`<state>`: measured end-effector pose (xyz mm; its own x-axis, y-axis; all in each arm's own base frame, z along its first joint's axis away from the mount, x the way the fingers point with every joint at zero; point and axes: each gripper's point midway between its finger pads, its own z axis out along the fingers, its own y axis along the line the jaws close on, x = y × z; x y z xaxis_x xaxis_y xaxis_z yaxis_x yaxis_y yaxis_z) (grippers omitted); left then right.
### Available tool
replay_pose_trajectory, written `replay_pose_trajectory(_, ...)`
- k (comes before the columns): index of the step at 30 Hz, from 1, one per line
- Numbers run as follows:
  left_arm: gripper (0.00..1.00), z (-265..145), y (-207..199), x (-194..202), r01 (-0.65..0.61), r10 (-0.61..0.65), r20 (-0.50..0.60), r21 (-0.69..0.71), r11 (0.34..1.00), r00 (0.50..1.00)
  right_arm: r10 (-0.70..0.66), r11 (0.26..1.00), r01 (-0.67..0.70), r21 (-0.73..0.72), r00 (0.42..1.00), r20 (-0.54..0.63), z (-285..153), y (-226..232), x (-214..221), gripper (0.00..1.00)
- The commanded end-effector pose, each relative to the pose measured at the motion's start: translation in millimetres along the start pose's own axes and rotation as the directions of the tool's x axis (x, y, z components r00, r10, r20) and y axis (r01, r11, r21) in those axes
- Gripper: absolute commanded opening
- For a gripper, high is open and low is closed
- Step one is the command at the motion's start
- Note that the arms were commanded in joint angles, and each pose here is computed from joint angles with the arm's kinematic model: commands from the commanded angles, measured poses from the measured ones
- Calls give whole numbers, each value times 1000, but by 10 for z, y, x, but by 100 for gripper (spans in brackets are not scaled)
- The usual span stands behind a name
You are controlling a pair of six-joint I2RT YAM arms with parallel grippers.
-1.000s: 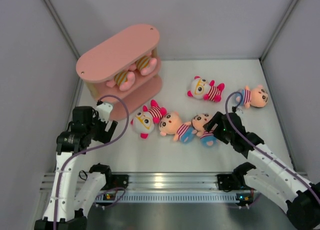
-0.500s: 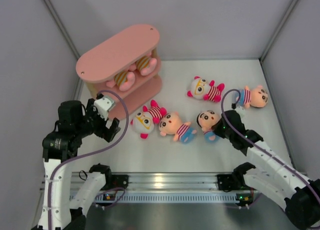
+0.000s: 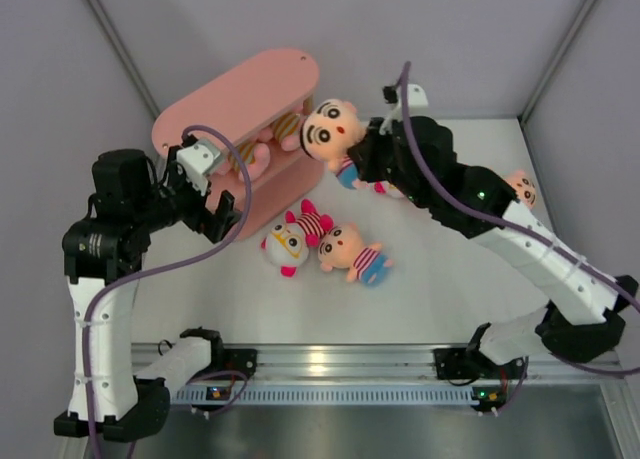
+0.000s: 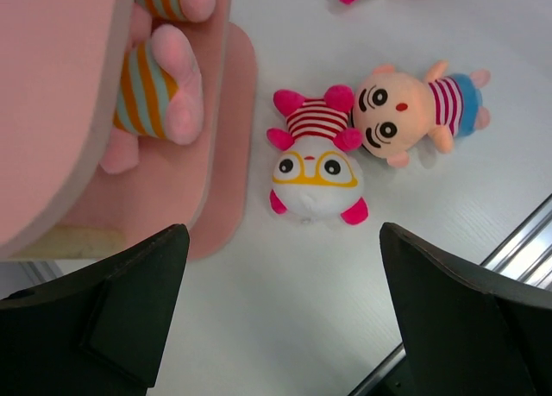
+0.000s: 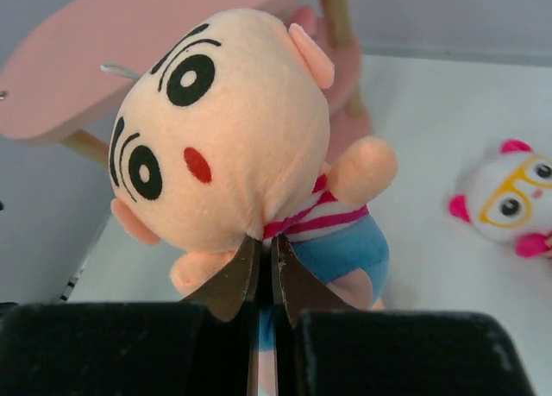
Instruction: Place and organize the stuffed toys onto the shelf
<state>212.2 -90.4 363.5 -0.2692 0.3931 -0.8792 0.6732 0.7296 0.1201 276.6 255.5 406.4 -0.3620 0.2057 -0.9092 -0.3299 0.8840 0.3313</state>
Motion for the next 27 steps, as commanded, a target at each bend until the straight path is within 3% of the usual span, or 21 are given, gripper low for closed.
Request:
replay_pose_trajectory(1,99,-91,-9,-364,-33,32,93,16,999,995,-138,990,137,-12,988,-74,249,407,151,0)
replay_pose_trajectory(3,99,-136,-23,-527,-55,50,139,26,998,989,-144,987,141,-79,989,-31,244,763,-36,0)
replay_pose_trajectory(5,99,-143,-63,-642,-73,62,176,58,996,982,-181,977,174,-124,982,-47,397,1069,97,0)
replay_pose_trajectory(6,99,-176,-68,-716,-78,66,197,56,995,978,-157,974,152,-169,987,-19,356,1234,-47,0)
replay_pose_trajectory(11,99,-130,59,-866,-96,90,245,11,995,965,-119,928,105,-357,993,-17,401,1822,39,0)
replay_pose_trajectory(17,98,74,334,-731,-40,51,173,-66,997,984,-64,878,56,-475,998,0,247,2068,-26,0)
replay_pose_trajectory(21,92,107,413,-787,-29,46,191,-93,995,981,-30,840,27,-542,1000,4,157,2173,-41,0)
replay_pose_trajectory(23,80,99,371,-880,-40,55,230,-70,997,972,-21,823,17,-568,1000,0,123,2220,-42,0)
replay_pose_trajectory(24,60,95,374,-908,-34,50,239,-71,997,970,-15,806,11,-592,1000,-2,99,2272,-47,0)
replay_pose_trajectory(26,33,99,388,-946,-34,51,252,-73,997,966,-7,797,6,-604,1000,2,87,2304,-67,0)
replay_pose_trajectory(27,11,86,375,-963,-37,53,258,-70,997,965,-4,796,9,-606,1000,9,89,2310,-82,0)
